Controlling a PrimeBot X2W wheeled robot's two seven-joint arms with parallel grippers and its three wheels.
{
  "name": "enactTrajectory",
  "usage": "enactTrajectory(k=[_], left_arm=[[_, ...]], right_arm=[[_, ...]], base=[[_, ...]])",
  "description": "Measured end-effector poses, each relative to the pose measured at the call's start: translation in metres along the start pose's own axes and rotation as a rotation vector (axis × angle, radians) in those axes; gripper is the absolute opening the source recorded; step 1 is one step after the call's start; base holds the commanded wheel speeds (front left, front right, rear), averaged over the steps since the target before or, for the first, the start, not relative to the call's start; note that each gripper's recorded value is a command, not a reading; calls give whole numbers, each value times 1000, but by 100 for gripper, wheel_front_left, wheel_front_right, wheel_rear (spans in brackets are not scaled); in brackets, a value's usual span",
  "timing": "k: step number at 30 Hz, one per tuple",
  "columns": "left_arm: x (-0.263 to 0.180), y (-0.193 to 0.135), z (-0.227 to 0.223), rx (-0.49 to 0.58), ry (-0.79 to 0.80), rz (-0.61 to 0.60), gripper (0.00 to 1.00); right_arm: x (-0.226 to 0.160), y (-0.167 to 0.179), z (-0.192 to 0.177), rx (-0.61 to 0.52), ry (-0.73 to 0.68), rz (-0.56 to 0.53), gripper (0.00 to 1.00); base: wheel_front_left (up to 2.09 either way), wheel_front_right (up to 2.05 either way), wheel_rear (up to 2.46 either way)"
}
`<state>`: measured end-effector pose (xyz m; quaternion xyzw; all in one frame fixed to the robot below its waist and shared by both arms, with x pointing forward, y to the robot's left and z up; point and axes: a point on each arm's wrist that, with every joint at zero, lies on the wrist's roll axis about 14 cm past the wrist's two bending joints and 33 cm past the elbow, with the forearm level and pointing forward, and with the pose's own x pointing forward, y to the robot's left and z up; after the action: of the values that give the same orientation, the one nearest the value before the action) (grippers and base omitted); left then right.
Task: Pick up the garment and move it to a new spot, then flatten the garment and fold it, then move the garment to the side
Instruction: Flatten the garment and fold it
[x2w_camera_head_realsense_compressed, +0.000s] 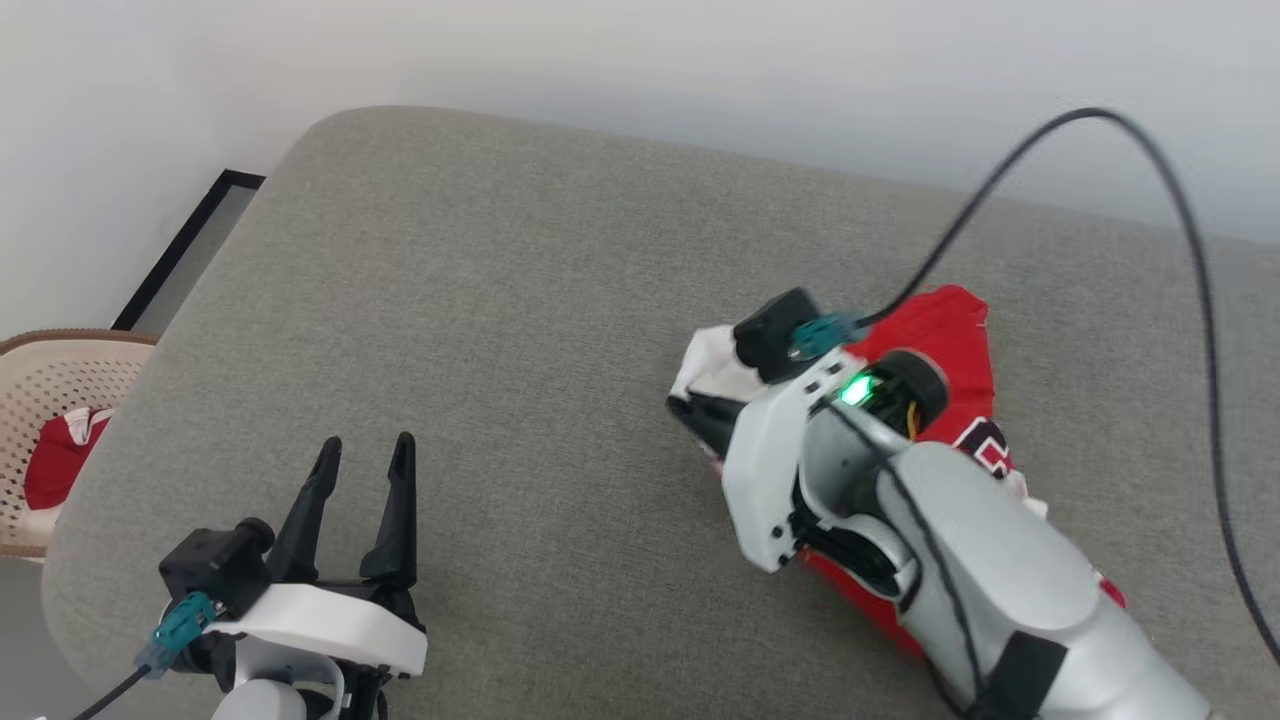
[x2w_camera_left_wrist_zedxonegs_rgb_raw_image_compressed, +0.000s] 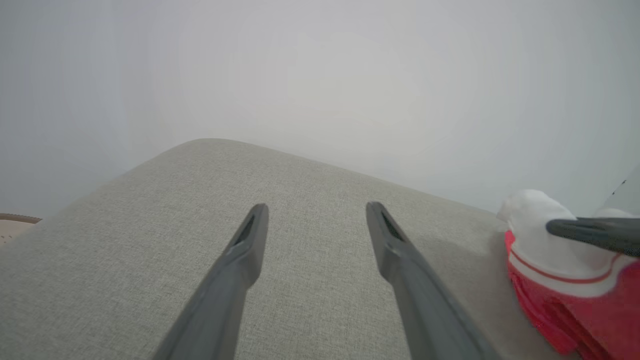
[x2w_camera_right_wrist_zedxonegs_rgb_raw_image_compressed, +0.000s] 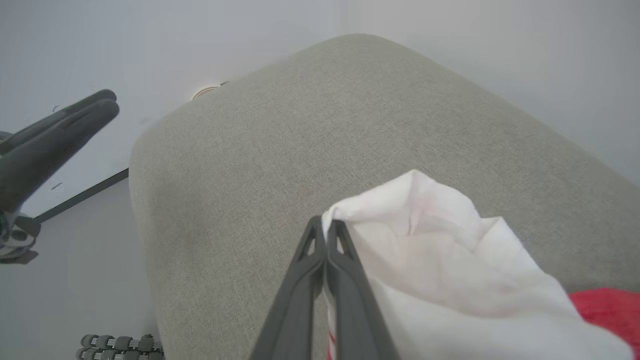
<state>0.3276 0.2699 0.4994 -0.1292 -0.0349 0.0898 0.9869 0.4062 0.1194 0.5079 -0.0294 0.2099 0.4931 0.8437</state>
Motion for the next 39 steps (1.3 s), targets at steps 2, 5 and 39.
enactTrajectory(k=[2,5,39], left_arm=[[0,1,0,0,1,3,100],[0,1,-1,-1,4,4,100],[49,-111,-47,5,382,-428,100]], right_arm=[[6,5,-7,-3,24,13,91],[10,11,-5,1,20,29,100],[-194,-153,-2,114,-317,-611,100]], base=[[0,0,0],[0,0,0],[0,0,0]])
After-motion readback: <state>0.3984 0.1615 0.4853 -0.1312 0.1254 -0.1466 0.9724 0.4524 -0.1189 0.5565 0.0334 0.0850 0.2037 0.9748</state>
